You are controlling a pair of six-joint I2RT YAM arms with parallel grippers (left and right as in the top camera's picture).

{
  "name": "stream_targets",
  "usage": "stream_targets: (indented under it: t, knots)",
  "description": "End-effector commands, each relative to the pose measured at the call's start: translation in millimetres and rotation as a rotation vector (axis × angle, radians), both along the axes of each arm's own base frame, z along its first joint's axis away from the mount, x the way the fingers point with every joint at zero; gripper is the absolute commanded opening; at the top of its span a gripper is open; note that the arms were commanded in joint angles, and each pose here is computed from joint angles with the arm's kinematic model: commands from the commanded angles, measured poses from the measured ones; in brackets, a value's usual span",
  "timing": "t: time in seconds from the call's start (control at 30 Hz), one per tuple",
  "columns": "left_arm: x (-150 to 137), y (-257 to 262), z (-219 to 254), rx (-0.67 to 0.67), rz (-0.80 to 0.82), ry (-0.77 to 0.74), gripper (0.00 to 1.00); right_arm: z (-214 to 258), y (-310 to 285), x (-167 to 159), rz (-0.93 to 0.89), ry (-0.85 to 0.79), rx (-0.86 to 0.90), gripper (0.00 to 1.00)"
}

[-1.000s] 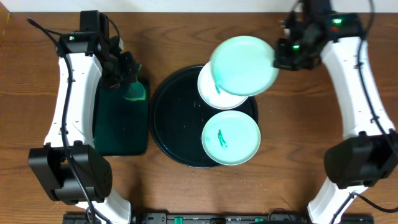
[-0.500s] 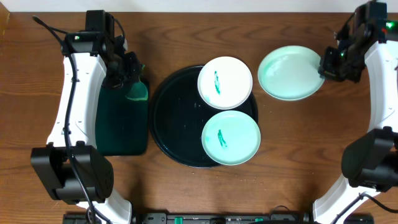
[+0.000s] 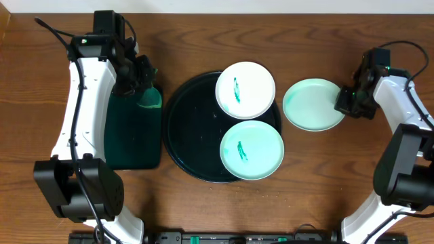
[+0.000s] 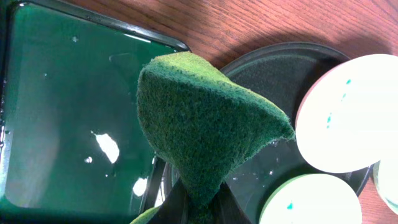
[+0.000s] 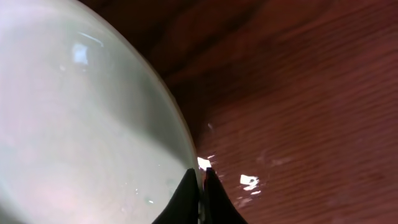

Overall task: Clean dirty plates on tray and stack at the side
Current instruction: 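Lower green plate onto table right of tray and release, then move right gripper back and pinch rim of second green plate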

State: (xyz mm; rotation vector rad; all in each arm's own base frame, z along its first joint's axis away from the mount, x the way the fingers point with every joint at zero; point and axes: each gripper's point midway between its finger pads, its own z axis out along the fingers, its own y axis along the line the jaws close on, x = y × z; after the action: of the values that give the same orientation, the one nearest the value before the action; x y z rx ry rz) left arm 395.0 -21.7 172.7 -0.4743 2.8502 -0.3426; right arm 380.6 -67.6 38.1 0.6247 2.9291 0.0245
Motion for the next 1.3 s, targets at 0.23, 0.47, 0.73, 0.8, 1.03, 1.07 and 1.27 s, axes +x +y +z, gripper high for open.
stream_targets:
  t: [0.23, 0.47, 0.73, 0.8, 1.03, 1.07, 1.27]
  knots:
    - [2.4, 6.8, 1.8, 0.038, 0.014, -0.008, 0.07, 71.9, 62.3, -11.1, 0.200, 0.034, 0.330, 0.36]
    - [1.8, 7.3, 1.5, 0.041, 0.015, -0.006, 0.07, 64.3, 126.8, -54.4, 0.389, 0.195, 0.419, 0.35]
    - [-9.7, 19.5, -2.8, 0.112, 0.025, 0.044, 0.07, 33.1, 169.5, -86.2, 0.516, 0.300, 0.356, 0.36]
    - [-13.2, 26.2, -4.0, 0.148, 0.034, 0.059, 0.07, 25.1, 170.4, -88.6, 0.521, 0.309, 0.309, 0.39]
    - [-17.1, 35.4, -4.8, 0.160, 0.043, 0.075, 0.07, 3.7, 191.0, -95.1, 0.583, 0.291, 0.287, 0.39]
    - [-17.2, 37.0, -4.8, 0.160, 0.044, 0.075, 0.07, 0.6, 193.1, -97.0, 0.587, 0.292, 0.287, 0.36]
    - [-24.8, 49.6, -10.5, 0.167, 0.064, 0.108, 0.07, -9.8, 202.7, -102.2, 0.616, 0.289, 0.246, 0.01]
